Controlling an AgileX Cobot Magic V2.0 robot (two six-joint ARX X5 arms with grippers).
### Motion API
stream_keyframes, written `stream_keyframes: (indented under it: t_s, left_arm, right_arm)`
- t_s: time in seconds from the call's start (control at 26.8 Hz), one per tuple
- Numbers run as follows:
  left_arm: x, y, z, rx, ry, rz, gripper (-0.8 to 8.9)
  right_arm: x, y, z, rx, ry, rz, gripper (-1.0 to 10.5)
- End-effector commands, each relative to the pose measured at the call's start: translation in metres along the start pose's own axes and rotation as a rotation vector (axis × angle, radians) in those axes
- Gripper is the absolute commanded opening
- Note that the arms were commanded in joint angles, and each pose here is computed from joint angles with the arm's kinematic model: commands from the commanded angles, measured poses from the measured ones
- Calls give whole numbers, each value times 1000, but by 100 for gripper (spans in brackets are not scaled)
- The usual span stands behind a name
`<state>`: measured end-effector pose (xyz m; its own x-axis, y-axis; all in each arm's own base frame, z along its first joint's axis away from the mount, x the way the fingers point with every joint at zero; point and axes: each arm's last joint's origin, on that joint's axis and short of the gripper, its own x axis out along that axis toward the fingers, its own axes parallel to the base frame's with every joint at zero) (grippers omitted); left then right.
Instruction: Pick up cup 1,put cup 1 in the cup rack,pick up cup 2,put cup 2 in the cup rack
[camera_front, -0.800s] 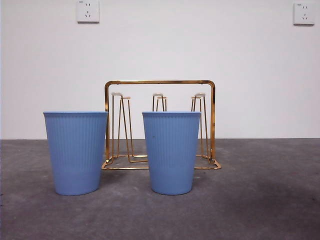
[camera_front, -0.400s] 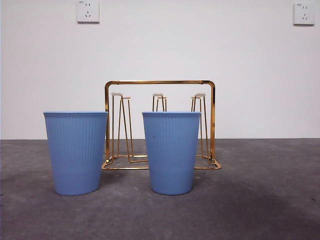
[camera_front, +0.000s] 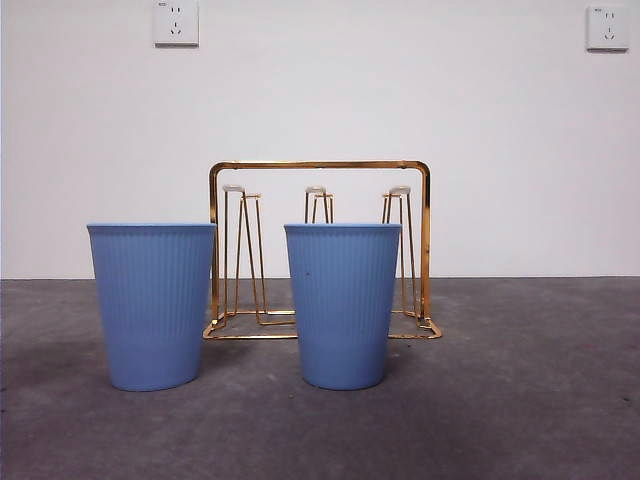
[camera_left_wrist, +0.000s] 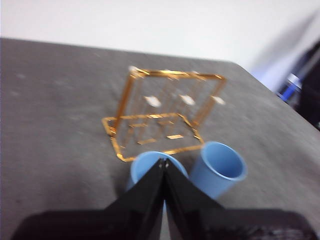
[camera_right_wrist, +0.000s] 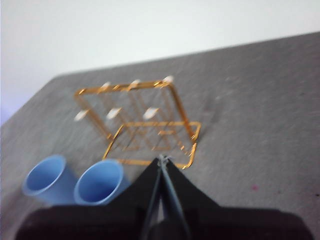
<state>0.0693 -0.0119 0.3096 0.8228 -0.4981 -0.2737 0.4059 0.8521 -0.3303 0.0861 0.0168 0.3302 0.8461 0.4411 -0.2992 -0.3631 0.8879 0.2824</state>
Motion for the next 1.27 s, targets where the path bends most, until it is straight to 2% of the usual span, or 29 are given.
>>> stream_keyframes:
  t_s: [0.04,0.19,0.37,0.75,0.78,0.82,0.93,0.97,1.01,1.15,1.27]
  left_arm:
    - [-1,-4,10,29,29,-41,-6]
    - [-1,-8,21,10,80,-76,-6]
    - [-1,-12,29,28,108,-104,-6]
    - [3,-14,30,32,133,-140,17]
    - [4,-14,30,32,137,-145,60]
    - [4,-14,30,31,141,-154,144]
    - [7,-14,30,24,154,-173,508]
    - [7,-14,30,22,158,-177,602]
    - [8,-14,30,20,162,-185,638]
    - [11,-15,31,10,179,-249,634]
    - [15,-14,32,5,189,-261,634]
  right_arm:
    - [-5,7,19,-76,53,46,-9]
    - [-7,13,39,-115,160,107,-9]
    - [-5,14,51,-144,281,114,-9]
    - [4,12,54,-111,337,130,3]
    - [5,11,54,-110,338,130,8]
    - [5,11,54,-110,340,130,24]
    - [6,11,54,-108,339,130,187]
    - [5,11,55,-106,338,130,252]
    - [6,11,55,-106,338,135,307]
    - [8,12,56,-80,329,170,545]
    - [13,10,58,-60,334,189,573]
